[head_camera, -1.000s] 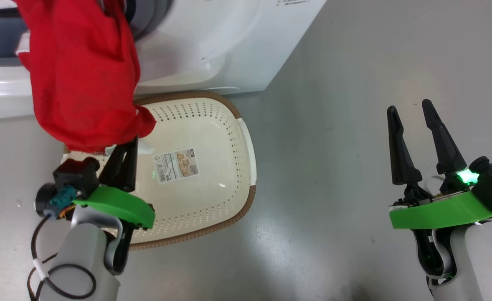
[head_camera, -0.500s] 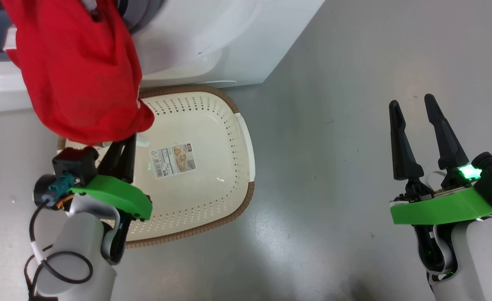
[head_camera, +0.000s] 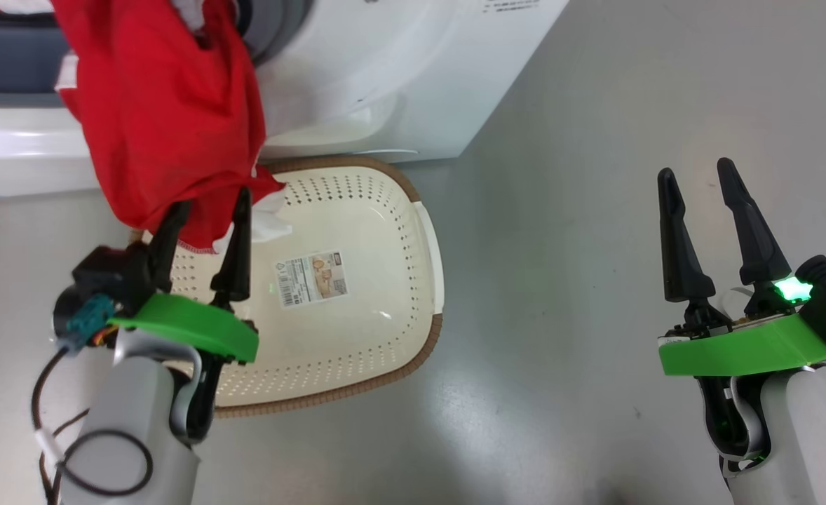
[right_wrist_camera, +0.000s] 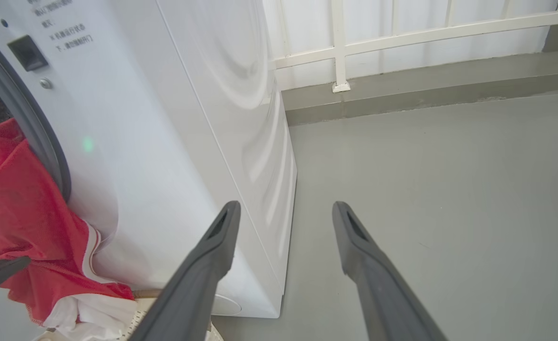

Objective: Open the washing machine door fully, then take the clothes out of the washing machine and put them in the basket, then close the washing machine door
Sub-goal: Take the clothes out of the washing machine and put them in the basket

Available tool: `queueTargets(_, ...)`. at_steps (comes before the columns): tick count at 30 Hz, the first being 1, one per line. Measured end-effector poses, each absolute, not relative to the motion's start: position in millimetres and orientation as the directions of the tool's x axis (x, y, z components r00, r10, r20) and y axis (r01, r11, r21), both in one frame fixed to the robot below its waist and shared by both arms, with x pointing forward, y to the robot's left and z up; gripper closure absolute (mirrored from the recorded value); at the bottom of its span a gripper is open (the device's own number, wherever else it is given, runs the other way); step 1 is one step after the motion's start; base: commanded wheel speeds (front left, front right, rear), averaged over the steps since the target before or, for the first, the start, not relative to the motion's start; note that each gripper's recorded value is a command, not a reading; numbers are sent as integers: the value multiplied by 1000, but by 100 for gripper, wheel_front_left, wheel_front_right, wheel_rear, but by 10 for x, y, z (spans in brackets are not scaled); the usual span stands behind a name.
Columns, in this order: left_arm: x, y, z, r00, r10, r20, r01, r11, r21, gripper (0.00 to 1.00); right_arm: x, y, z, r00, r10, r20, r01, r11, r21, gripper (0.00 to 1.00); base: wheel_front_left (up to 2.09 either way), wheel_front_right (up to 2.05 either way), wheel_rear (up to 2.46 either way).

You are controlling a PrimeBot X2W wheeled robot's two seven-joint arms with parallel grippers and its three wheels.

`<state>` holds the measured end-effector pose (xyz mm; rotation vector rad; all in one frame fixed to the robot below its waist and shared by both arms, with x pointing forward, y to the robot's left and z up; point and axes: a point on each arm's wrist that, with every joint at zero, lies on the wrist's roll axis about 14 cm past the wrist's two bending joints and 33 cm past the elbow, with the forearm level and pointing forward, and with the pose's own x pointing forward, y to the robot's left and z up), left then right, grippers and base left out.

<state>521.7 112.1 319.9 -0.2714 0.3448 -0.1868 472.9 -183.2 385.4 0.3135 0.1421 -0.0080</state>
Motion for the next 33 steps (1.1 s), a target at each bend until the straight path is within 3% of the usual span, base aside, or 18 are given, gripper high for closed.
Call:
queueTargets(19,4966,1631,3906,989,-68,-129,35,968,-247,0,4715,-1701,4003,993,46,-109,-8,948,319,0,0,0,0)
queueTargets(33,4783,1733,4062,995,-41,-88,20,972,-234,0,4710,-1714,4018,993,44,-107,-8,950,311,0,0,0,0)
